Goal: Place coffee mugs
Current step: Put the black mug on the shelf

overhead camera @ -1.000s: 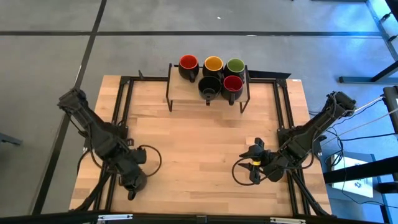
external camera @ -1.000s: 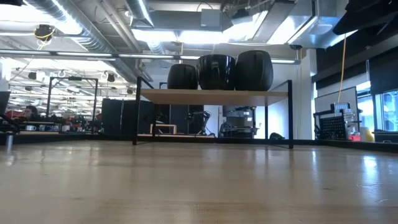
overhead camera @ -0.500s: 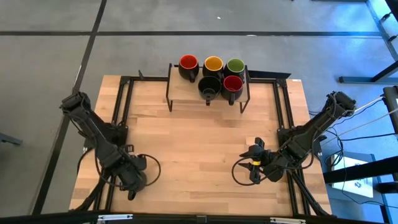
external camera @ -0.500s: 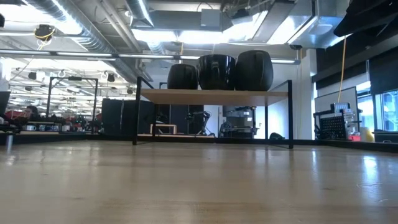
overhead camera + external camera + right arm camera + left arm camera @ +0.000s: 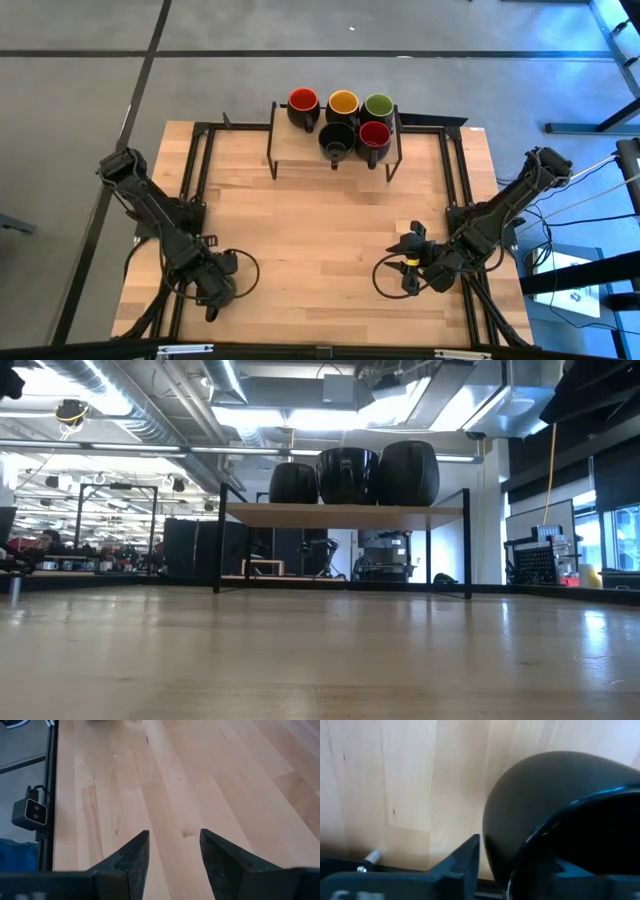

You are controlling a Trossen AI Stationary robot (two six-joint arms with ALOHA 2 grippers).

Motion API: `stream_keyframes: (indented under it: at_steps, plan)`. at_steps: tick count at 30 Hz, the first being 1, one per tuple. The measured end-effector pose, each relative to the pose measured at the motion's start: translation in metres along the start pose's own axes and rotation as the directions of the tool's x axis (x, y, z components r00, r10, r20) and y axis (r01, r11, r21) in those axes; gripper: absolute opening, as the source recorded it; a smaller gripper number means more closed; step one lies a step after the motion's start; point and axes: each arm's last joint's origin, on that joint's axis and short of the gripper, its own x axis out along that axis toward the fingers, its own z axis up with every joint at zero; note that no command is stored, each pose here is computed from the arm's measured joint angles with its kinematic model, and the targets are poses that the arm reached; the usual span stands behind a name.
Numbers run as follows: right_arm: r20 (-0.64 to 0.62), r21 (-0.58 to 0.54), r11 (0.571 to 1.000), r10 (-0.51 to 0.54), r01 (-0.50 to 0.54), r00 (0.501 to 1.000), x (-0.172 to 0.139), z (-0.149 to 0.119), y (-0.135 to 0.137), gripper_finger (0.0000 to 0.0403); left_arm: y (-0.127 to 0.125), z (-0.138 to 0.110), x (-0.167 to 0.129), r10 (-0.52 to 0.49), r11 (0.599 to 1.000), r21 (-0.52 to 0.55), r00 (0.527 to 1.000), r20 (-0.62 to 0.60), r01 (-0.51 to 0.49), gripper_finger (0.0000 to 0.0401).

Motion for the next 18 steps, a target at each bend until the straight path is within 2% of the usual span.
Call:
stream_keyframes:
  at_steps: [5, 6, 11, 14, 18]
  plan:
    - [-0.003, -0.004, 1.000, -0.005, 0.005, 1.000, 0.000, 0.000, -0.001, 0.0165, 0.005, 0.010, -0.001, -0.007, 1.000, -0.009, 1.000, 0.009, 0.007, 0.0025]
    - [-0.003, -0.007, 1.000, -0.006, 0.006, 1.000, 0.000, 0.000, -0.001, 0.0165, 0.005, 0.012, -0.002, -0.020, 1.000, -0.008, 1.000, 0.012, 0.020, 0.0016]
    - [0.004, -0.009, 1.000, -0.013, 0.014, 1.000, 0.000, 0.000, -0.001, 0.0165, 0.010, 0.029, -0.017, -0.036, 0.999, -0.040, 0.999, 0.022, 0.037, 0.0012]
    - [0.013, -0.006, 1.000, -0.015, 0.015, 1.000, -0.001, 0.001, -0.002, 0.0165, 0.013, 0.049, -0.046, -0.062, 0.997, -0.038, 0.995, 0.080, 0.065, 0.0012]
    - [0.039, 0.004, 1.000, -0.010, 0.010, 0.999, -0.008, 0.004, -0.004, 0.0165, 0.029, 0.073, -0.086, -0.044, 0.997, -0.052, 0.986, 0.160, 0.053, 0.0012]
